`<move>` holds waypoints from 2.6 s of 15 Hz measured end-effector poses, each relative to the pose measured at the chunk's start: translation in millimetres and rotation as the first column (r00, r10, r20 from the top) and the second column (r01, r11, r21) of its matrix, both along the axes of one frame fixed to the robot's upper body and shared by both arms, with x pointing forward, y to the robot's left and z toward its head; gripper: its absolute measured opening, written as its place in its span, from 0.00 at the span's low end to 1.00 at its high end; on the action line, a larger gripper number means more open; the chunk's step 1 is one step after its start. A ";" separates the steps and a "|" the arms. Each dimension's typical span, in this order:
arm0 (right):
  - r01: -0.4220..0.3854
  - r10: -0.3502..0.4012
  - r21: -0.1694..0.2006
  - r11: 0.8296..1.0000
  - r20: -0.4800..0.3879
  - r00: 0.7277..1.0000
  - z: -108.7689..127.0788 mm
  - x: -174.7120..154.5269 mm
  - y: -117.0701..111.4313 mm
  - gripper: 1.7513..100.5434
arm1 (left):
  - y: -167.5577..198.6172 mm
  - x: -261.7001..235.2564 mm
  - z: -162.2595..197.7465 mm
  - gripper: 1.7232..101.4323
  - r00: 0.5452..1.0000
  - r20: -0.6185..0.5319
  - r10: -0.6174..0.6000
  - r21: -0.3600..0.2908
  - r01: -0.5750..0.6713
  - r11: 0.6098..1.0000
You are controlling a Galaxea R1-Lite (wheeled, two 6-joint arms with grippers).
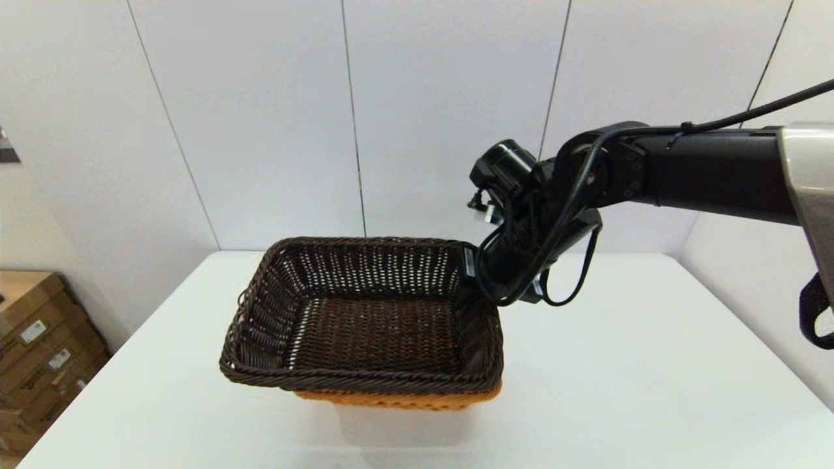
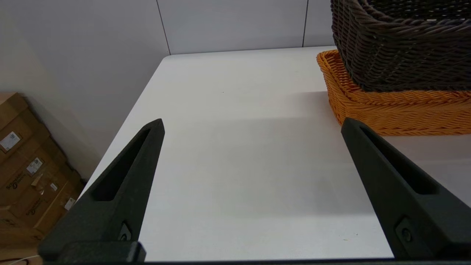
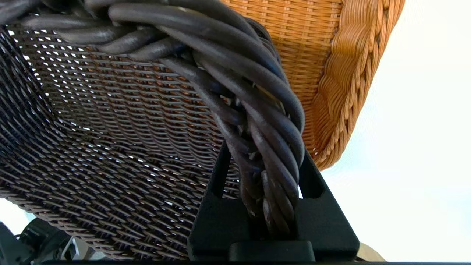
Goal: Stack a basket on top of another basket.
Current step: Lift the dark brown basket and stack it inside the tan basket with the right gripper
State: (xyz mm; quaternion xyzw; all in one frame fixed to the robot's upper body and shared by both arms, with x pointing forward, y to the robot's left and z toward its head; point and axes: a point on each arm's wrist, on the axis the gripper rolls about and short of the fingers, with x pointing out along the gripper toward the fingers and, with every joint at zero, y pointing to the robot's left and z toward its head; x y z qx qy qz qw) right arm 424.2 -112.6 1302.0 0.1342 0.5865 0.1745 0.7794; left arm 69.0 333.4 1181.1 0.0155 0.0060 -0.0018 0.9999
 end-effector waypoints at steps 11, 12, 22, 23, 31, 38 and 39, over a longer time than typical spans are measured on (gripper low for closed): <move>0.010 -0.010 0.006 1.000 0.047 0.999 -9.9 18.6 -4.0 0.14 | 0.0 0.0 0.0 0.96 1.000 0.000 0.000 0.000 0.000 1.000; 0.013 -0.013 0.005 1.000 0.048 0.999 -10.9 20.1 -5.4 0.14 | 0.0 0.0 0.0 0.96 1.000 0.000 0.000 0.000 0.000 1.000; 0.021 -0.020 -0.006 1.000 0.055 0.998 -23.6 35.2 -14.2 0.14 | 0.0 0.0 0.0 0.96 1.000 0.000 0.000 -0.001 0.000 1.000; 0.019 -0.019 -0.006 1.000 0.053 0.998 -24.1 35.4 -14.4 0.14 | 0.0 0.0 0.0 0.96 1.000 0.000 0.000 0.000 0.000 1.000; -0.002 0.004 -0.033 0.999 0.035 0.999 -35.5 38.8 -13.5 0.14 | 0.0 0.0 0.0 0.96 1.000 0.000 0.000 0.000 0.000 1.000; 0.007 -0.007 -0.047 0.999 0.016 1.000 -44.6 44.6 -18.4 0.14 | 0.0 0.0 0.0 0.96 1.000 0.000 0.000 0.000 0.000 1.000; 0.005 -0.005 -0.049 0.999 0.015 1.000 -45.6 45.0 -18.6 0.14 | 0.0 0.0 0.0 0.96 1.000 0.000 0.000 0.000 0.000 1.000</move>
